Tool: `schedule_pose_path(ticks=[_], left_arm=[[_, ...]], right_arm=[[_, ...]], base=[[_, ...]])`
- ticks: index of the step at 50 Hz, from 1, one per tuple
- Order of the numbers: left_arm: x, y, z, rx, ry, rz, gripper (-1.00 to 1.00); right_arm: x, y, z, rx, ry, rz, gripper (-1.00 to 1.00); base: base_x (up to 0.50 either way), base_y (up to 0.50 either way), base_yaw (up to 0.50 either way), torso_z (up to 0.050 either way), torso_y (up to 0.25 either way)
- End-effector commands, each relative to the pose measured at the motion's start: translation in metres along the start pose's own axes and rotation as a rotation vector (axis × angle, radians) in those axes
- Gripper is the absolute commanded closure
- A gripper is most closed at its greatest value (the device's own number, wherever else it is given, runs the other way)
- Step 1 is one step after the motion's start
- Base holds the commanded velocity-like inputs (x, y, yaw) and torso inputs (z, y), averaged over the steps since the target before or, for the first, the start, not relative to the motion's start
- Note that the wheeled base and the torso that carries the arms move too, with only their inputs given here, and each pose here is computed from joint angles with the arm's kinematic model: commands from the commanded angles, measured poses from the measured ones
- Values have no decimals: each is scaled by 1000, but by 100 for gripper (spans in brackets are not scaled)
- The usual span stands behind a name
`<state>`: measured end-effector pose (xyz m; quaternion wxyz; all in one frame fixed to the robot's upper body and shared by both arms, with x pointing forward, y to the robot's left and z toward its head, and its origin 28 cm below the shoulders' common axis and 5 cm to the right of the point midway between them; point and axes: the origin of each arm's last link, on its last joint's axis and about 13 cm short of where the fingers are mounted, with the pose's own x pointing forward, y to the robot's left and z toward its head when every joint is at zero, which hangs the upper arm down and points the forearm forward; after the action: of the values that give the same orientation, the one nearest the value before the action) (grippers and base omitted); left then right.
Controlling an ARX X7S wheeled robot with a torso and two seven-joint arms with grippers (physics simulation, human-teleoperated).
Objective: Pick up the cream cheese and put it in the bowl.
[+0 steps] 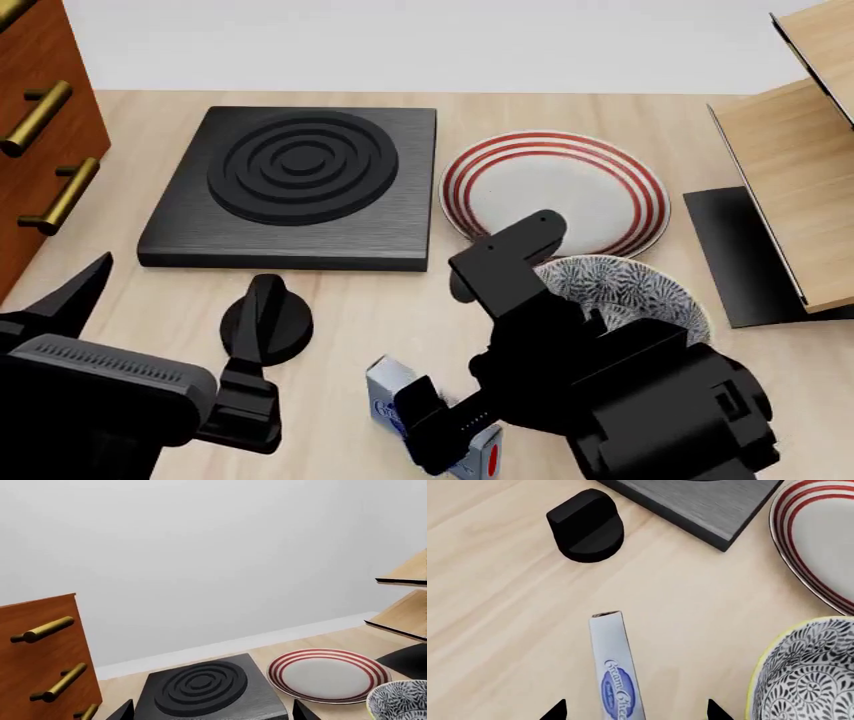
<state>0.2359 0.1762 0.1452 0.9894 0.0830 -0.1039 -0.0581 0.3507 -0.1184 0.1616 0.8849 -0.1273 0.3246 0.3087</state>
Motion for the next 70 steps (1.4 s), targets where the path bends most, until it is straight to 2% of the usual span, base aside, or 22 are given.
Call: schedule_pose_path(ticks=[1, 46, 47, 61, 70], left_arm=[[-1, 0, 0, -1, -1, -2, -100], [1, 1, -2, -6, 2, -3, -100], [1, 1, -1, -6, 2, -3, -100], [1, 1, -1, -9, 0, -3, -100], [-1, 1, 0, -11, -4, -4, -100]], right_arm=[[5, 1, -5, 1, 25, 11, -100], [25, 0, -23, 18, 99, 44, -100], [25, 0, -23, 18, 100, 45, 100], [23, 1, -21, 15, 97, 45, 100], [13, 5, -14, -13, 53, 31, 100]], base=[[0, 0, 0, 0, 0], [0, 0, 0, 0, 0], [0, 0, 0, 0, 0], [1, 0, 1, 0, 0], [0, 0, 0, 0, 0]])
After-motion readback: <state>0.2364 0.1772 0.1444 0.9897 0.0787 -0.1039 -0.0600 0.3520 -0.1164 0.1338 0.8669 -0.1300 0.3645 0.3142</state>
